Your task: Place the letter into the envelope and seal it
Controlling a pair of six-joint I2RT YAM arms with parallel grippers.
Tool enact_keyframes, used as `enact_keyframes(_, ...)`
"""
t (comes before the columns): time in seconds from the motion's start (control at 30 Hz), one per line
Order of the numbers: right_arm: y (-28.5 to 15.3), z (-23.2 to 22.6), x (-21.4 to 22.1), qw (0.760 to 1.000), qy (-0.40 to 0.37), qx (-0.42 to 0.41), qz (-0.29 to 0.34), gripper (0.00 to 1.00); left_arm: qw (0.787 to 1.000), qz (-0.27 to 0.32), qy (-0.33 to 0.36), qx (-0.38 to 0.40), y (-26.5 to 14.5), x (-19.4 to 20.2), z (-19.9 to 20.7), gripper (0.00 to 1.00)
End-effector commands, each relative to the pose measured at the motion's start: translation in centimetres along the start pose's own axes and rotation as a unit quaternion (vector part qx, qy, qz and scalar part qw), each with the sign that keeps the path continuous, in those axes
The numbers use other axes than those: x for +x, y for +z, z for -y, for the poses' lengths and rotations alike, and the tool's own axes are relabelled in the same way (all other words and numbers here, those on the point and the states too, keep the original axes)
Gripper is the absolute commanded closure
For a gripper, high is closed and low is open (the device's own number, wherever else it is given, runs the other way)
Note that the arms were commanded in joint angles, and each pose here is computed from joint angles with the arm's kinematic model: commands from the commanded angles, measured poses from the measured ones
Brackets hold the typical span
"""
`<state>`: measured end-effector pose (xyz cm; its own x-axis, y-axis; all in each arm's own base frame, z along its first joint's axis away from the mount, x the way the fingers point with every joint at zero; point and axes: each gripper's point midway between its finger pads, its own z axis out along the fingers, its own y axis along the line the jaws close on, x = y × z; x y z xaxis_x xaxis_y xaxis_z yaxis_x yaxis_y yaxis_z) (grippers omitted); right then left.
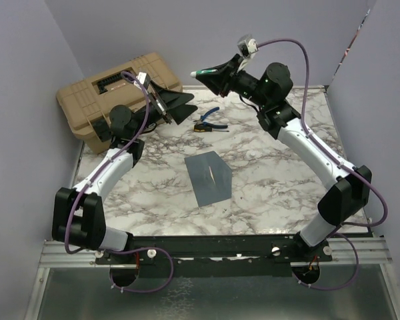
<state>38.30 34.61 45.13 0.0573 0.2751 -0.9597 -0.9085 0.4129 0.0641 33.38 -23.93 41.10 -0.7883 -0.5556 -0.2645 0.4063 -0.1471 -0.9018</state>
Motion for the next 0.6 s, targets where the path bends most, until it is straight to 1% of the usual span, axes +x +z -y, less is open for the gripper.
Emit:
enact_keyframes(0.0,-2.9,6.2,6.8,0.967,0.064,0.202,-0.139,1.00,0.986,0.005,0.064,-0.152,-2.6,0.7,-7.5,0.07)
enact_keyframes(0.03,-3.8,6.8,8.7,0.957,0.075,0.226,-0.167,0.99,0.979,0.002,0.078,-0.188,-3.3,0.8,-9.2,0.08)
enact_keyframes(0.13,-6.6,6.9,14.2,0.929,0.103,0.259,-0.244,0.99,0.950,-0.014,0.112,-0.291,-5.9,1.3,-14.3,0.14)
enact_keyframes(0.17,-7.6,6.6,15.9,0.919,0.109,0.270,-0.266,0.99,0.943,-0.021,0.125,-0.306,-6.4,1.5,-15.4,0.19)
enact_keyframes(0.23,-9.6,5.7,19.4,0.899,0.115,0.291,-0.308,0.99,0.935,-0.021,0.122,-0.332,-7.2,1.9,-17.6,0.28)
enact_keyframes(0.33,-12.1,3.4,24.2,0.871,0.120,0.304,-0.368,0.99,0.922,-0.037,0.123,-0.364,-7.6,3.1,-20.6,0.49)
enact_keyframes(0.43,-14.5,1.4,28.1,0.842,0.121,0.317,-0.419,0.99,0.907,-0.053,0.130,-0.397,-7.8,4.5,-23.5,0.63)
enact_keyframes(0.57,-15.8,-1.3,30.8,0.827,0.107,0.297,-0.465,0.99,0.878,-0.066,0.137,-0.453,-9.3,6.0,-27.9,0.72)
